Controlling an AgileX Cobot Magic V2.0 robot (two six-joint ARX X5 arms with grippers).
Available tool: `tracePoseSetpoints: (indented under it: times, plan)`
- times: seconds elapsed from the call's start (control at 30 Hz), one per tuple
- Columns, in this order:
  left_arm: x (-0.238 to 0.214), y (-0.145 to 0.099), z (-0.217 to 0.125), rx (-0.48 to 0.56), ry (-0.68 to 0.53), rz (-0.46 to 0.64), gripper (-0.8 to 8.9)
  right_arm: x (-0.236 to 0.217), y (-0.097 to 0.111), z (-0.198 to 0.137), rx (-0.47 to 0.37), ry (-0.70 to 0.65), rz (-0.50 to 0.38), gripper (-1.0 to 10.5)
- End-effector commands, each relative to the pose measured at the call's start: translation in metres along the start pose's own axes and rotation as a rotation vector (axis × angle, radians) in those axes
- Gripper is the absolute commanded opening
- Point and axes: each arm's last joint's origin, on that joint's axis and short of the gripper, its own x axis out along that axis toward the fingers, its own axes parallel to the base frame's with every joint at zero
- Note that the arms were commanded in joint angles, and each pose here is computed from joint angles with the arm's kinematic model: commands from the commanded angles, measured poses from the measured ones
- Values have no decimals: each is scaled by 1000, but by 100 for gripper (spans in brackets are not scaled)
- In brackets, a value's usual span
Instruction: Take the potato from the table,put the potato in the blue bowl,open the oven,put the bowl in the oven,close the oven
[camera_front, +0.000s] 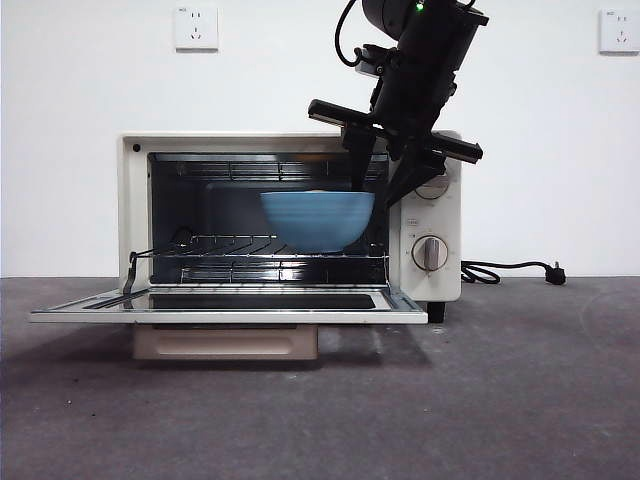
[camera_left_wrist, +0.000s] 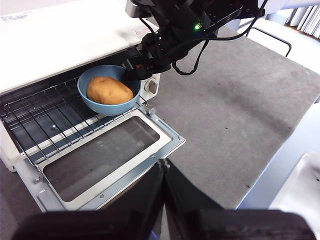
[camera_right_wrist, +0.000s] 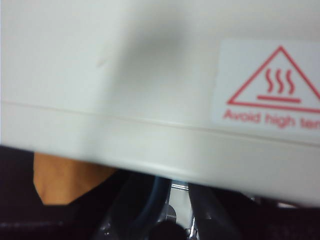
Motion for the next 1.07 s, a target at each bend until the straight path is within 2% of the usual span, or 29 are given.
tracePoseSetpoints:
  times: [0.03,0.47,0.67,0.83,1.07]
  plan:
    - [-1,0,0,16,-7,1,-8,-4,0,4,9,-32,-4,168]
    - [0,0,1,26,-6,5,-8,-72,-3,8,-26,-43,5,167]
    - [12,4,4,19,21,7,-8,-115,-6,-4,-120,56,105,167]
    - [34,17,11,-18,25,31,-8,-161,-5,-18,-230,77,134,167]
    - [67,57,-2,-172,55,28,-8,-233,-14,-33,-267,-37,194,167]
